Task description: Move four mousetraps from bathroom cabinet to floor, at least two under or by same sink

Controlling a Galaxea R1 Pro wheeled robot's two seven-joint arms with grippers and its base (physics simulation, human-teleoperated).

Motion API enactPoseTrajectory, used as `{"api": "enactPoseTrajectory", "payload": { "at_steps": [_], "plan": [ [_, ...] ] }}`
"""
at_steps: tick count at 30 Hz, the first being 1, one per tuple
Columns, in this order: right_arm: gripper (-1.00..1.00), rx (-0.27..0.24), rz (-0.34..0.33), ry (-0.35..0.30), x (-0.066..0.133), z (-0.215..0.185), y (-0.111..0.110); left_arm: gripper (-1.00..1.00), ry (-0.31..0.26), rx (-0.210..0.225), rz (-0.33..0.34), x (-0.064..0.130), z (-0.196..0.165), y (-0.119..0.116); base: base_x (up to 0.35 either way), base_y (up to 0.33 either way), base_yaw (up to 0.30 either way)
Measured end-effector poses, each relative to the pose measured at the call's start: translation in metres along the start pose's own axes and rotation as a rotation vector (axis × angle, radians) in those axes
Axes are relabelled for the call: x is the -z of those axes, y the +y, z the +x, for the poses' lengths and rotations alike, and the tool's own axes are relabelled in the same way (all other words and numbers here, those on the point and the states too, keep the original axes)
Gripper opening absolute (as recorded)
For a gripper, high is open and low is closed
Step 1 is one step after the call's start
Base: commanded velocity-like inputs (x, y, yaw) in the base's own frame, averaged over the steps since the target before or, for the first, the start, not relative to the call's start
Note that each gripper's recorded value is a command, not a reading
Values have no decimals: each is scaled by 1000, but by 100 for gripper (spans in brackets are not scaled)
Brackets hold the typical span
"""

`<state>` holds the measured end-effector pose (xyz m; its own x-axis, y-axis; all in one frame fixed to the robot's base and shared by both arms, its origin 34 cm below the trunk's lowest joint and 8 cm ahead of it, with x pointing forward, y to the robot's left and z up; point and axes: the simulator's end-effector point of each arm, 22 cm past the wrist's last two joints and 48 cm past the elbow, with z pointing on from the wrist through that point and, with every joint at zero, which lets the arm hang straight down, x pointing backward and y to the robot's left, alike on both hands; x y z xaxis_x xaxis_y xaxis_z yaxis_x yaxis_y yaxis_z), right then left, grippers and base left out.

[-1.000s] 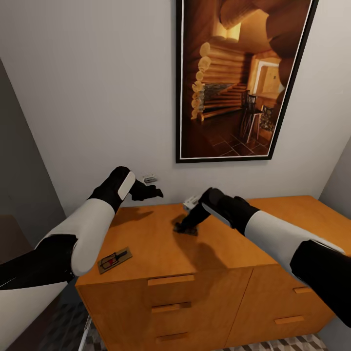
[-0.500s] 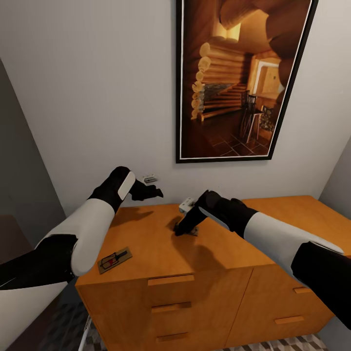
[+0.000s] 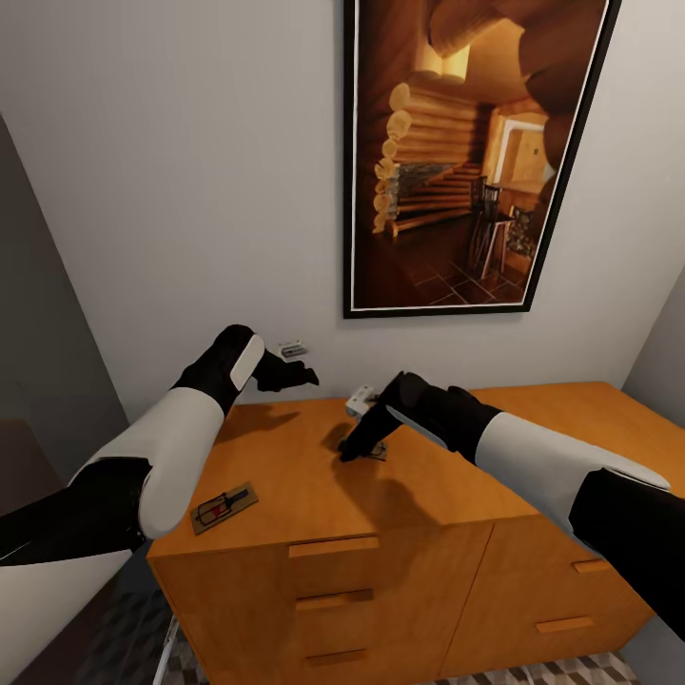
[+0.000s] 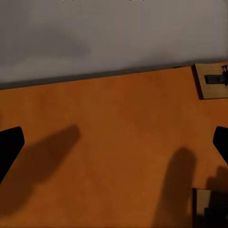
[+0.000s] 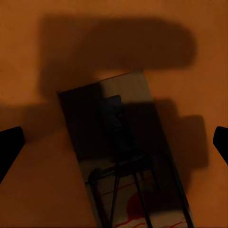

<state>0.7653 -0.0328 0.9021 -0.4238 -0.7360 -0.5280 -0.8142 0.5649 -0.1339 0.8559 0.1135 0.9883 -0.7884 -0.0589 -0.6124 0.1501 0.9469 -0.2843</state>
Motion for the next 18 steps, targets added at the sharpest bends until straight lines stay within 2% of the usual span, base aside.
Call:
{"api": "enactPoseTrajectory", "payload": {
  "at_steps": [18],
  "plan": [
    [100,-5,-1,-8,0,0,-2,100,0,-1,1,0,0,-1,0,0,0]
  ]
}}
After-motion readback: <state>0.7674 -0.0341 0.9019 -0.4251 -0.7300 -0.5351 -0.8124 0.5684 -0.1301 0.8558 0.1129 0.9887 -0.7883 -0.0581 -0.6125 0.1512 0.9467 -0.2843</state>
